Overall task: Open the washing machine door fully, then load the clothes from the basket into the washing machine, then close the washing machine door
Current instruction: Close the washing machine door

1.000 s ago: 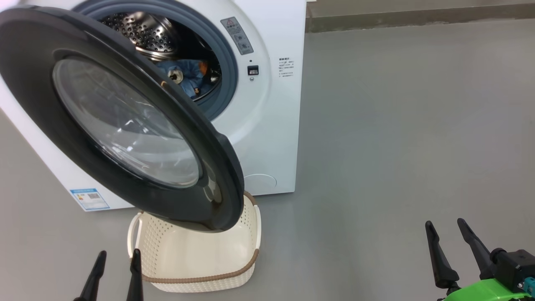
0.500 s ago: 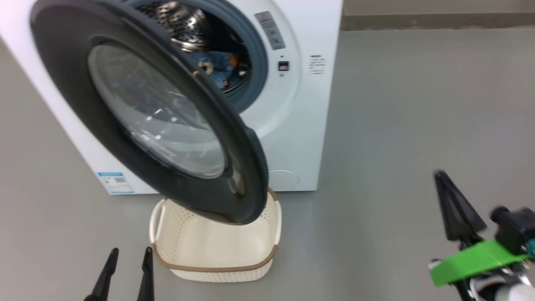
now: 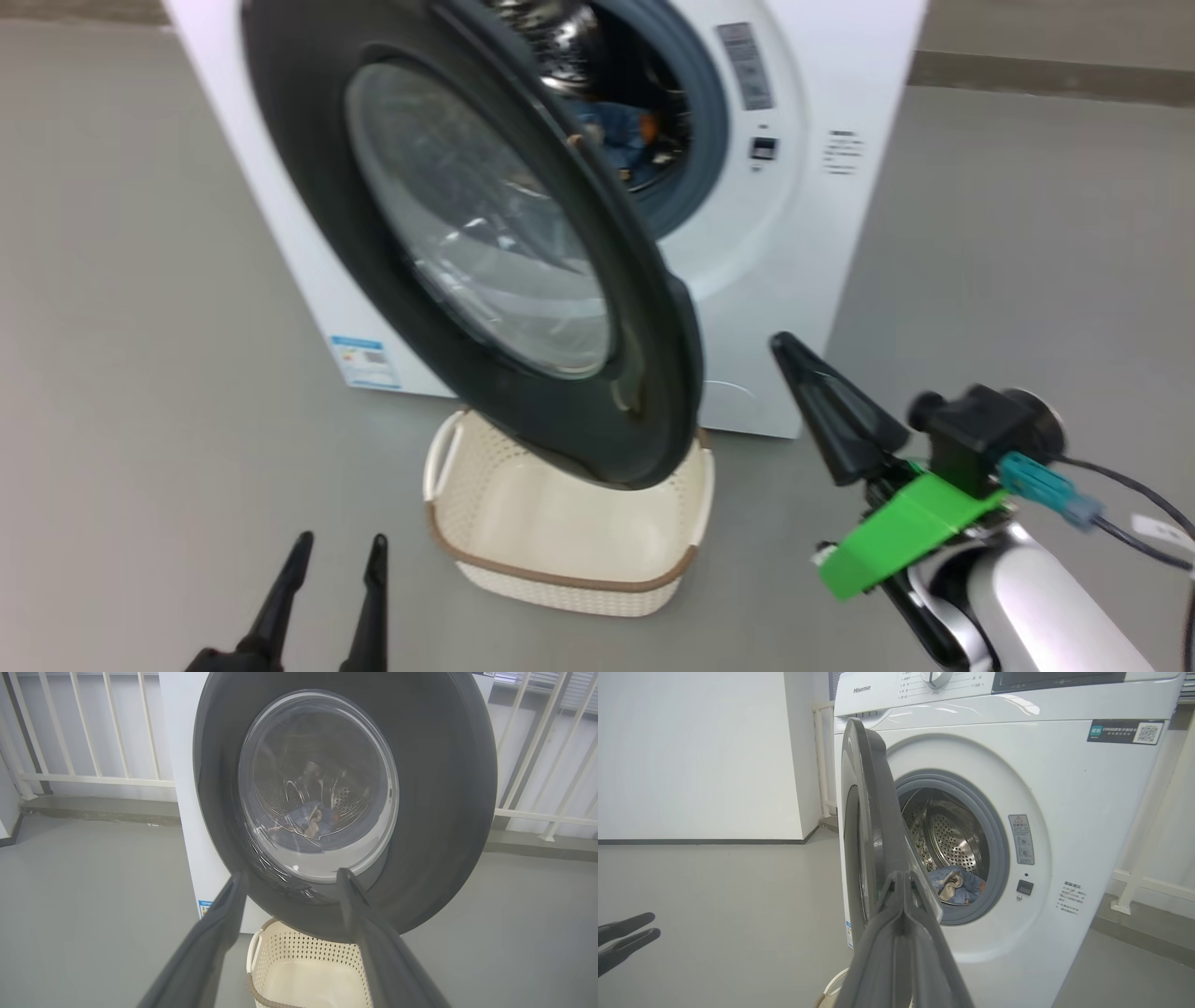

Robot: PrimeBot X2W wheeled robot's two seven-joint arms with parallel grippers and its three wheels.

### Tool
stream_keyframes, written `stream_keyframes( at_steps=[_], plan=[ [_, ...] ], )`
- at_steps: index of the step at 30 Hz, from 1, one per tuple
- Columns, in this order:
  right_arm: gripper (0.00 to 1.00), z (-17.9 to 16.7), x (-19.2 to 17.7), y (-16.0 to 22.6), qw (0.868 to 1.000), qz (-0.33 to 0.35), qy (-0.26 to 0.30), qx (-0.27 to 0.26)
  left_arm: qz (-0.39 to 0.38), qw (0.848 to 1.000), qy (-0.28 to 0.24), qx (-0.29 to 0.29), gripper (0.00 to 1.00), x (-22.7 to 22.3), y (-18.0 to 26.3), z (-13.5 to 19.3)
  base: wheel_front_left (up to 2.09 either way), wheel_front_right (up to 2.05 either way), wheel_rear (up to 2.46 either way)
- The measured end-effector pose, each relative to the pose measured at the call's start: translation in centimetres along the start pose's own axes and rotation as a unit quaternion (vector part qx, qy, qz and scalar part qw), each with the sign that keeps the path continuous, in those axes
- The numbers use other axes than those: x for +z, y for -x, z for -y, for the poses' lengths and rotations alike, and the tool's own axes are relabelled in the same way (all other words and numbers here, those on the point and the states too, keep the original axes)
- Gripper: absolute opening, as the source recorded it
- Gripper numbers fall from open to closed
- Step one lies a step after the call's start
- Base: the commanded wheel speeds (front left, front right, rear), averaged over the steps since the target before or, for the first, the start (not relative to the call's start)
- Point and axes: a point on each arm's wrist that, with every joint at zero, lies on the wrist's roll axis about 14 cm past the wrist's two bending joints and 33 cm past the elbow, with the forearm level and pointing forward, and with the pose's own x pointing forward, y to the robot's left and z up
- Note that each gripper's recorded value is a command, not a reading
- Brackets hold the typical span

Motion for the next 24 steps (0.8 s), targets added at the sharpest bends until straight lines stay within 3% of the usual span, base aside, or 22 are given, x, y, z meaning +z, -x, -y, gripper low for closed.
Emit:
stream_keyframes(
  at_steps=[4, 13, 24],
  plan=[
    [0.0, -2.2, -0.7, -2.1, 0.999, -0.006, -0.009, 0.042, 0.001, 1.0, -0.001, 0.011, 1.0, 0.1, 0.6, -0.6, 0.0, 0.0, 0.0],
    [0.0, -4.9, -3.4, -4.7, 0.995, -0.039, -0.037, 0.083, -0.002, 1.0, 0.002, 0.031, 1.0, -0.1, 2.0, -1.6, 0.0, 0.0, 0.0],
    [0.0, -6.1, -6.2, -6.5, 0.991, -0.074, -0.052, 0.094, 0.004, 0.999, 0.001, 0.042, 1.0, 0.2, 3.0, -2.2, 0.0, 0.0, 0.0]
  ],
)
